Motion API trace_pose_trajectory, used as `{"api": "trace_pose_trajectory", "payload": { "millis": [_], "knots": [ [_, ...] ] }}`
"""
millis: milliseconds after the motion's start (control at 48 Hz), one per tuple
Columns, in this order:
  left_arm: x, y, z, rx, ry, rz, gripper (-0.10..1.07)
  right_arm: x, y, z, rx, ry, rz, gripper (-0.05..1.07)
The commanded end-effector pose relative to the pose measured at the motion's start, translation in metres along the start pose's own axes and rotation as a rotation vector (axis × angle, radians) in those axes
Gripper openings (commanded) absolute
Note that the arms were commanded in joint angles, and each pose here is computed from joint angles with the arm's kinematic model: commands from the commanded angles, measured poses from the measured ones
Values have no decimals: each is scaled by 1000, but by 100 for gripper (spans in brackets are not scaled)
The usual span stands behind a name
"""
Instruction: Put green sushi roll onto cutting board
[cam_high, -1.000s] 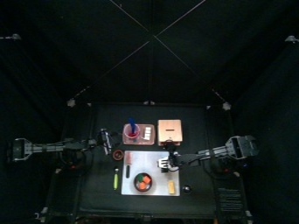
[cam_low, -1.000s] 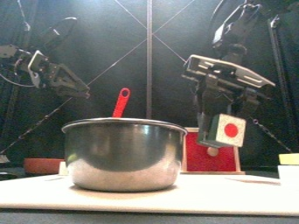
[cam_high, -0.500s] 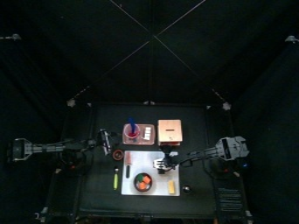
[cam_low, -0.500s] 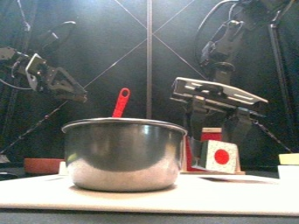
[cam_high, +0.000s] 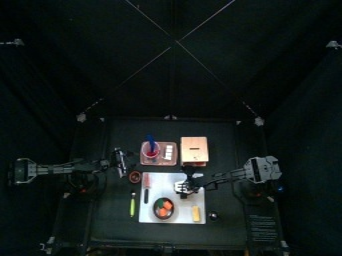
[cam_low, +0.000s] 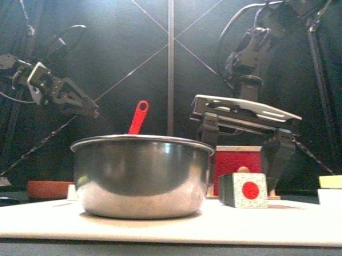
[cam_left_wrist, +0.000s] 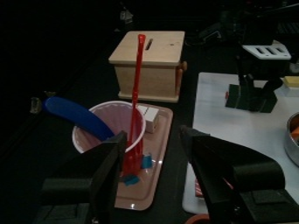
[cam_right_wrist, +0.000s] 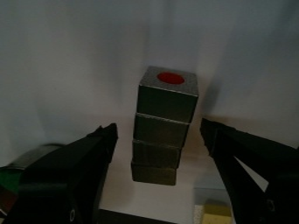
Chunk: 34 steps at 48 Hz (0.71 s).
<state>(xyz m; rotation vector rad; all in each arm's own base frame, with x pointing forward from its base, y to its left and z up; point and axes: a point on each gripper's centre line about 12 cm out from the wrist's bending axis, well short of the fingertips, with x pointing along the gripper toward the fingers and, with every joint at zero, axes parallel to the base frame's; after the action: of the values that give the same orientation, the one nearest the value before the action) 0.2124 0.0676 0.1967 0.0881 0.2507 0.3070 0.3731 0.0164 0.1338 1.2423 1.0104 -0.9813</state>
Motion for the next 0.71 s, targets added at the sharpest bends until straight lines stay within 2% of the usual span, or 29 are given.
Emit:
{"api": "trace_pose_trajectory", "payload": {
  "millis": [0,188,312,562,688],
  "knots": [
    [2,2,7,-5,-24,8,87,-26,7,3,-28,-12,74,104],
    [3,3,11,-19,-31,13,87,-43,2,7,-149,-22,106,104],
    [4,5,13,-68,-32,31,87,-53,-8,13,-252,-39,116,104],
    [6,9,19,-127,-44,56,87,-65,-44,24,-543,-60,117,104],
    [8,11,27,-151,-62,65,87,-73,-56,29,-686,-76,166,104]
  ]
}}
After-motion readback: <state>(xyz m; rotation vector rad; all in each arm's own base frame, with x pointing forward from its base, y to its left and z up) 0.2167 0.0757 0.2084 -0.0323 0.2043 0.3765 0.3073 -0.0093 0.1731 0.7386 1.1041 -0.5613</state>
